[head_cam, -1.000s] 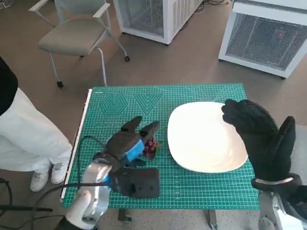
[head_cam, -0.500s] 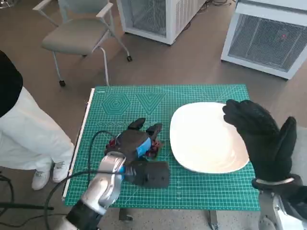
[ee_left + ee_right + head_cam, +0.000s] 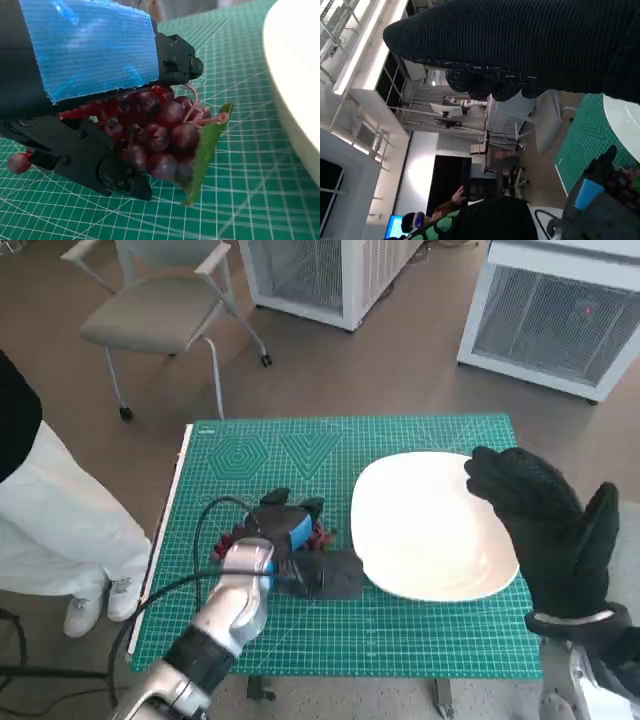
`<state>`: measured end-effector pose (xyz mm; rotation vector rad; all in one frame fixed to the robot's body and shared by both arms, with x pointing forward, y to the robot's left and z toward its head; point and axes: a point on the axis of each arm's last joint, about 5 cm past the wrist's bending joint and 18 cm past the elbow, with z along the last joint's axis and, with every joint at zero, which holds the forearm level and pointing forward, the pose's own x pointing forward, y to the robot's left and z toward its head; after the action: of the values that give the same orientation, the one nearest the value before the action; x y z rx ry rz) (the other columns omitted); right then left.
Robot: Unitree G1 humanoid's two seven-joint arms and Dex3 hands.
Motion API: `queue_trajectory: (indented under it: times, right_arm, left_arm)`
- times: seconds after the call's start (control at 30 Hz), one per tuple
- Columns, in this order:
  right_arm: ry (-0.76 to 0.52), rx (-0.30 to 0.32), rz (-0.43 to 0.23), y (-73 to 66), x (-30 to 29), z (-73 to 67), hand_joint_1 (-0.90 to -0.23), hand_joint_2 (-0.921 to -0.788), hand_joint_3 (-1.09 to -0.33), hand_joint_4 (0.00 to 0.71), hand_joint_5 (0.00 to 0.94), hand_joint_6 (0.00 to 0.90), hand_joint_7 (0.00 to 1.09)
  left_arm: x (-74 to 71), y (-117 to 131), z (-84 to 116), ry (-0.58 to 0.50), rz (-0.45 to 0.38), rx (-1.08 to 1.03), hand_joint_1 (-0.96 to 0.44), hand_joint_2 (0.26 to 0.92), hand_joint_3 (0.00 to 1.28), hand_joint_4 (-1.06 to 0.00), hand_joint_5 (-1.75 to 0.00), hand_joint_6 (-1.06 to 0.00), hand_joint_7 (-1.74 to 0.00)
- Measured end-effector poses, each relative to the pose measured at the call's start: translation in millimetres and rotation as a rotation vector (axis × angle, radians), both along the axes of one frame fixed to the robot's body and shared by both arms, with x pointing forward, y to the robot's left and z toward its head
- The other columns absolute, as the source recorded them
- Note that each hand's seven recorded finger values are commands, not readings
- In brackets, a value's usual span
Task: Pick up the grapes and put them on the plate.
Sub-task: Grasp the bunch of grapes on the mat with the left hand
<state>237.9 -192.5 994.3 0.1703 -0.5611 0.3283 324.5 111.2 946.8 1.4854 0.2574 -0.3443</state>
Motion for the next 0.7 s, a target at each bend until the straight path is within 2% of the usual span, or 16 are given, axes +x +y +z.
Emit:
queue_trajectory:
  times: [0.57, 0.7]
  right_arm:
    - [0.000, 0.000, -0.003, -0.7, -0.2, -0.2, -0.363, -0.921, -0.607, 0.418, 0.804, 0.225, 0.99]
    - [0.000, 0.001, -0.007, -1.5, -0.4, -0.1, -0.363, -0.921, -0.608, 0.417, 0.805, 0.223, 0.98]
  left_arm:
    - [8.5, -2.7, -2.7, 0.014, 0.035, 0.006, -0.19, 0.785, 0.01, -0.12, -0.01, -0.25, -0.01]
    - [8.9, -2.2, -2.8, 0.020, 0.040, -0.009, -0.17, 0.795, 0.01, -0.16, -0.02, -0.27, -0.01]
